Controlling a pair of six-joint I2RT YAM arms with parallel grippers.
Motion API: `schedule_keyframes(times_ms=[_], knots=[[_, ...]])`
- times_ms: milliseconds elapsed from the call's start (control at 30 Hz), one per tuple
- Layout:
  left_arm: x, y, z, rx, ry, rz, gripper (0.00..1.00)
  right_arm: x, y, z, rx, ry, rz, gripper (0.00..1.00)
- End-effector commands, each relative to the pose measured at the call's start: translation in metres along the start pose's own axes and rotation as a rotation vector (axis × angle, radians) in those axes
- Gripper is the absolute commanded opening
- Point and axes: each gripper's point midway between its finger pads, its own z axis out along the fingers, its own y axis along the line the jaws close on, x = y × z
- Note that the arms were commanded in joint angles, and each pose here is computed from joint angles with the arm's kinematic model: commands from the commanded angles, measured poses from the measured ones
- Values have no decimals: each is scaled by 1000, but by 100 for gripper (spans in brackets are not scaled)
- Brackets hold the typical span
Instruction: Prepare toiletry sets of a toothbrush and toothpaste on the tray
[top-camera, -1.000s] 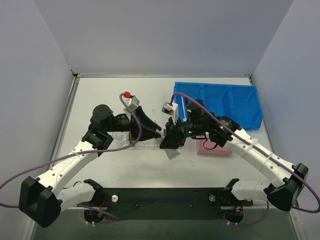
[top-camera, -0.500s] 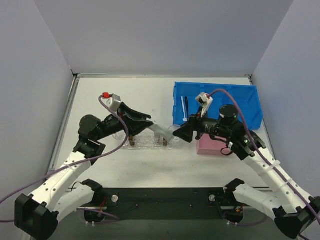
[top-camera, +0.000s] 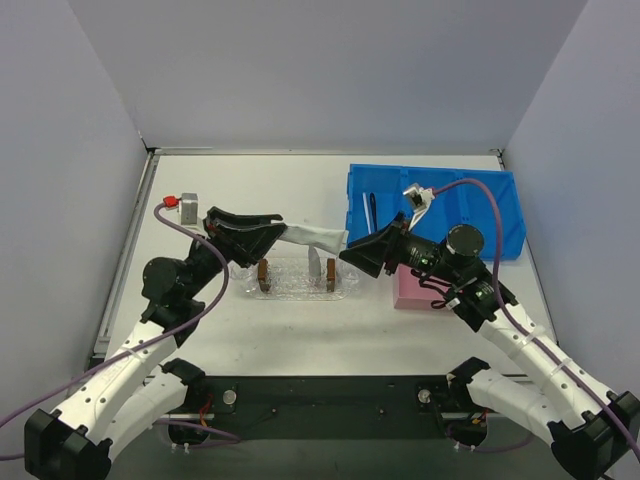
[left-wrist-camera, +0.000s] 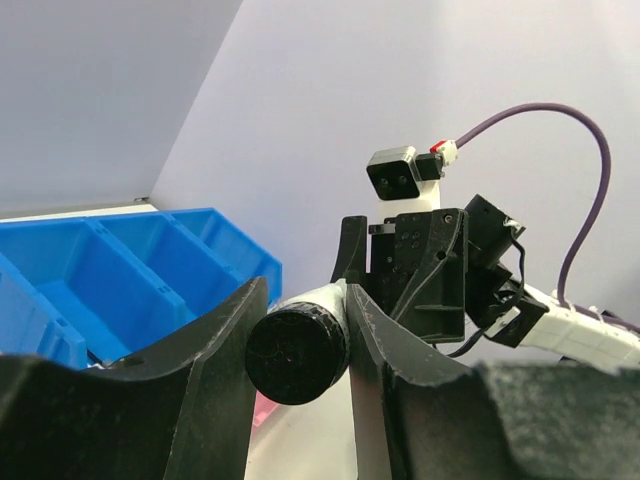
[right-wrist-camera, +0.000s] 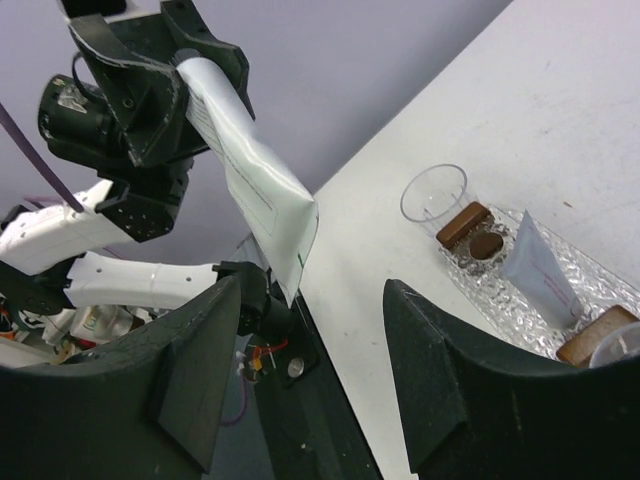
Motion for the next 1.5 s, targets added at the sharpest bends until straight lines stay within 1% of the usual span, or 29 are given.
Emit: schedule_keyframes(times_ms=[0, 167, 300, 500, 667, 767, 867, 1167, 1267, 1300, 1367, 1400, 1467], knots=[[-32, -26, -1, 68, -128, -17, 0, -36, 39, 1, -164, -127, -54, 53], [-32, -26, -3, 71, -131, -27, 0, -36, 44, 6, -188, -126, -36, 49], [-32, -26, -3, 76, -134, -29, 0, -34, 47, 13, -203, -116, -27, 43], [-29, -27, -3, 84, -126, -37, 0, -35, 52, 23, -227, -125, -27, 36], [-29, -27, -4, 85, -124, -38, 0, -39, 50, 24, -216, -143, -28, 36], [-29, -28, -4, 88, -126, -35, 0, -42, 50, 22, -207, -156, -34, 40], [-29, -28, -4, 89, -125, -35, 0, -44, 50, 20, -196, -167, -41, 40], [-28, -29, -5, 92, -120, -36, 0, -49, 54, 19, -209, -189, -43, 33], [-28, -30, -5, 95, -119, -36, 0, -50, 56, 20, -223, -194, -36, 26], [-28, -31, -5, 99, -114, -35, 0, -51, 57, 20, -224, -198, -35, 15], [-27, -30, -4, 99, -109, -33, 0, -52, 58, 20, -231, -201, -31, 3], [-24, -30, -4, 101, -100, -31, 0, -52, 58, 20, -231, -201, -31, 0], [-23, -28, -4, 94, -93, -26, 0, -54, 58, 20, -228, -207, -33, 0]])
